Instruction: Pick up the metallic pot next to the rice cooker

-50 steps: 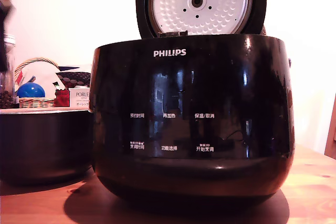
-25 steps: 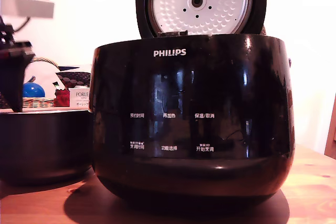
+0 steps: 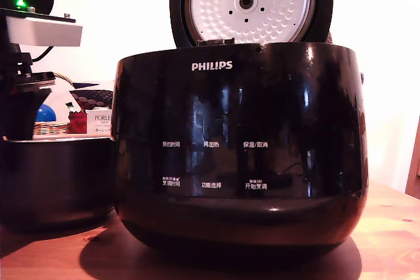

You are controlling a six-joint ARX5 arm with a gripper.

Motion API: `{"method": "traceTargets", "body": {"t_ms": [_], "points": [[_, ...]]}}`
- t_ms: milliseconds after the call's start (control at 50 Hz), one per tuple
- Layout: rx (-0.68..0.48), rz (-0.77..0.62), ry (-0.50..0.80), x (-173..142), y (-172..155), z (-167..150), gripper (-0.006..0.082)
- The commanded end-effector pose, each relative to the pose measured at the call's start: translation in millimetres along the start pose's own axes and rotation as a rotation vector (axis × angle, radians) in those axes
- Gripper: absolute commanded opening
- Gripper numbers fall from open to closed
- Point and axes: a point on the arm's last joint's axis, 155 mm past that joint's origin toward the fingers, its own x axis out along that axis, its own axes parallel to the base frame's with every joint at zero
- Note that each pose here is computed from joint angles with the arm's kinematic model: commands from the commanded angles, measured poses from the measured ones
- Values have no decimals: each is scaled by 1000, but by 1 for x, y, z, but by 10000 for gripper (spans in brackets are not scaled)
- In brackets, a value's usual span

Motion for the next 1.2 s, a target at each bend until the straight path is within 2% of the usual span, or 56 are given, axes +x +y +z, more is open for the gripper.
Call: {"method": "traceTargets", "body": {"t_ms": [0,60,380,560,840,1020,1180], "points": [[9,-13,6,4,-4,-1,24],[9,-13,7,4,-4,-1,-27],[-3,-23,53,3,-8,-9,-25],[4,-3,73,-7,-8,-8,-25],[5,6,92,-44,-6,-4,-25],[17,81,83,-76,10,5,-25],[21,78,121,-103,8,5,-25]]}}
